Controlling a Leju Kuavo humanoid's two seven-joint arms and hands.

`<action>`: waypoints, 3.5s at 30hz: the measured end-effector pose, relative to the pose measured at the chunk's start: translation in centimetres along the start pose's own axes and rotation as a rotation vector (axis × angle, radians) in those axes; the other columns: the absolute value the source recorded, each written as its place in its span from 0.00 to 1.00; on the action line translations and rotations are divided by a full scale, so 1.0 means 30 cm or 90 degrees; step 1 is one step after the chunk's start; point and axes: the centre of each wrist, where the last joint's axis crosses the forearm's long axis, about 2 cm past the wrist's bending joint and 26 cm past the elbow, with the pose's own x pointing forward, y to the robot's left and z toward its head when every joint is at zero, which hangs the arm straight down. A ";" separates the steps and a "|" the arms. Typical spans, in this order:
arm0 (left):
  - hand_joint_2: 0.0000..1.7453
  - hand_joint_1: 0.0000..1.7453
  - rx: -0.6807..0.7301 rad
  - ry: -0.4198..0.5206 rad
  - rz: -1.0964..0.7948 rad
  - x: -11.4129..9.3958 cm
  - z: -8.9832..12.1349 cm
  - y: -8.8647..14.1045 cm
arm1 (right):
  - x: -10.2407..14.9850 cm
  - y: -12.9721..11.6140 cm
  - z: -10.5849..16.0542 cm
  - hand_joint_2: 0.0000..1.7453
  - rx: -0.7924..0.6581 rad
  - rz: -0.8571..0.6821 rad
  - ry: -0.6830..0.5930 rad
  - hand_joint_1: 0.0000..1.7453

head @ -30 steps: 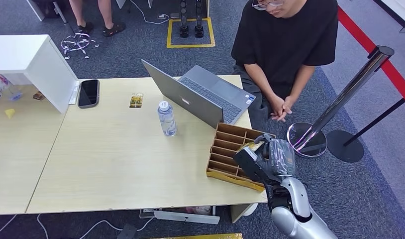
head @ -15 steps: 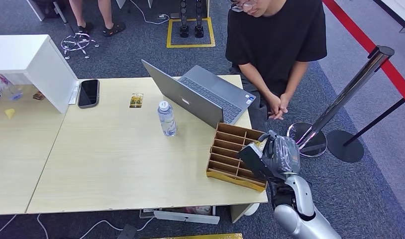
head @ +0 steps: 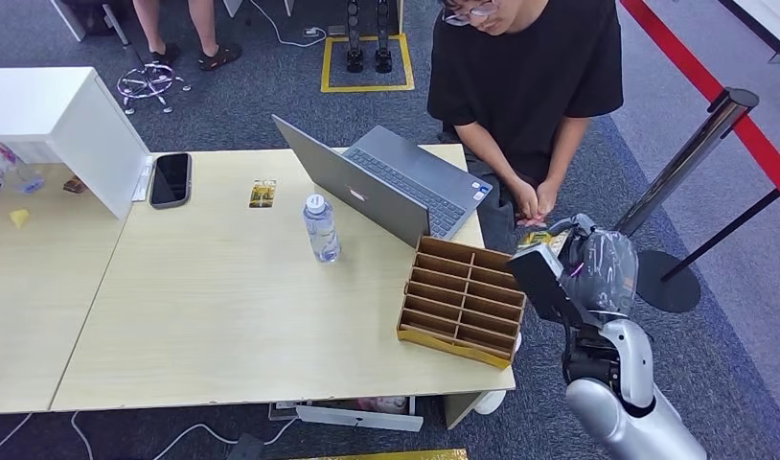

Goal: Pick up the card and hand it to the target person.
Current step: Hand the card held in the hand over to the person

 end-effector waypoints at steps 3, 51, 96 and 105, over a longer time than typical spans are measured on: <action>0.00 0.00 0.000 -0.002 0.000 0.000 0.000 0.000 | -0.004 -0.025 -0.012 1.00 -0.018 -0.031 0.010 0.87; 0.00 0.00 -0.011 0.001 -0.022 0.039 -0.008 0.000 | -0.444 -0.030 -0.031 1.00 -0.103 0.140 0.259 0.85; 0.00 0.00 -0.011 -0.001 -0.021 0.035 -0.007 -0.002 | -0.382 0.007 -0.013 1.00 -0.090 0.087 0.194 0.00; 0.00 0.00 -0.007 0.002 -0.012 0.015 0.001 -0.010 | -0.222 0.046 0.034 1.00 -0.108 -0.053 0.098 0.00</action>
